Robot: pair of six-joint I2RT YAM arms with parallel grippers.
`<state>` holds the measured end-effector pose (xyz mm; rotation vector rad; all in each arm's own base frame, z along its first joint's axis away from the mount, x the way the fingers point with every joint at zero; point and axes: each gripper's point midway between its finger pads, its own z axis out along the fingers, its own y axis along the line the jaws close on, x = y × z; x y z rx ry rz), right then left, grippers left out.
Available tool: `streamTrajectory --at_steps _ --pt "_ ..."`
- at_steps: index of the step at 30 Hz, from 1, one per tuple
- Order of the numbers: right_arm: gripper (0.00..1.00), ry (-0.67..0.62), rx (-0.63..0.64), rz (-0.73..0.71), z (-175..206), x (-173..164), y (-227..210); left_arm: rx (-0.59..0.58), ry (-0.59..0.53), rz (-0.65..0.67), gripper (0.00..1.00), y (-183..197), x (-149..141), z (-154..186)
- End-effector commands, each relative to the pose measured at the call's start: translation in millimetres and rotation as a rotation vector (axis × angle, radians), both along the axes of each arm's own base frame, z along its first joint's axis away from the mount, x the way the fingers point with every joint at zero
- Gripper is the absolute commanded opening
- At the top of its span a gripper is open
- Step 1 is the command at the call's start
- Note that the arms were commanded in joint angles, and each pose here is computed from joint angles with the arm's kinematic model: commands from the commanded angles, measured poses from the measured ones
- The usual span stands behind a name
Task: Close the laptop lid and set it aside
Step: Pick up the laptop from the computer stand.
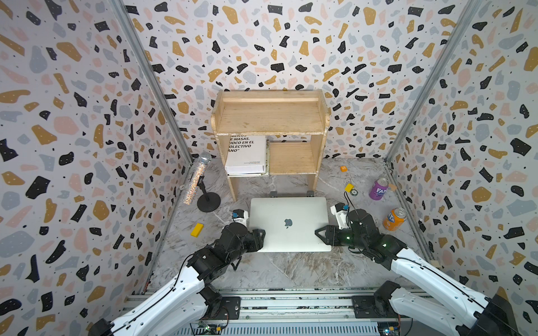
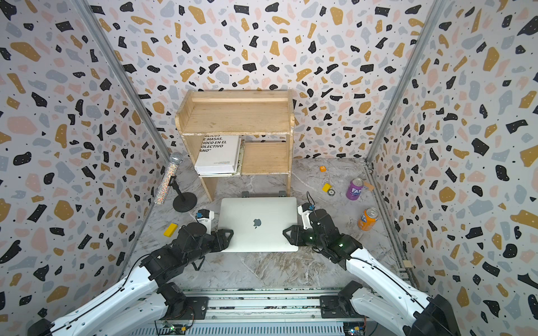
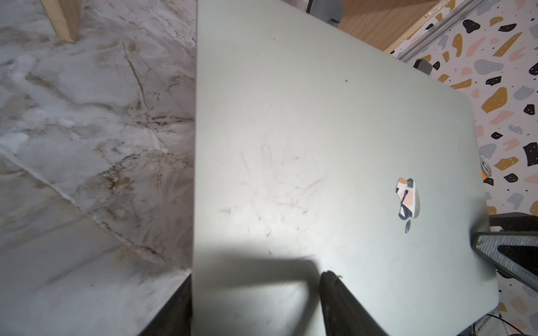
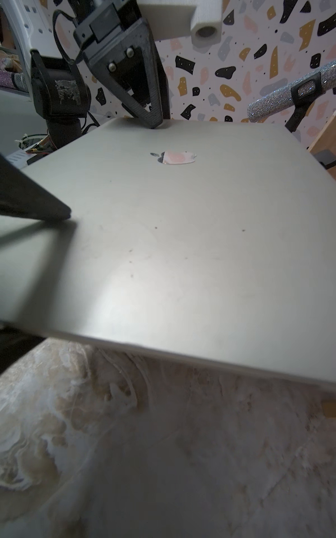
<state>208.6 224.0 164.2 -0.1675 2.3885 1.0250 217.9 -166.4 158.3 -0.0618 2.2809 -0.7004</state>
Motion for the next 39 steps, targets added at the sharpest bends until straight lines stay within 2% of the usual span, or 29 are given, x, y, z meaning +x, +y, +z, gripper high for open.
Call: streamTrajectory --at_steps 1,15,25,39 --pt "0.47 -0.094 0.098 0.090 44.4 -4.6 19.1 -0.248 -0.222 -0.104 0.61 -32.5 5.0 99.2" --pt "0.44 -0.093 0.240 0.095 78.6 -9.1 25.0 -0.386 -0.259 -0.101 0.58 -30.5 -5.1 139.9" --pt "0.39 -0.085 0.379 0.105 107.3 -8.6 30.0 -0.553 -0.252 -0.104 0.56 -34.9 -10.5 169.6" --pt "0.32 -0.075 0.455 0.098 123.4 -9.5 23.1 -0.624 -0.255 -0.074 0.51 -25.7 -15.3 181.4"
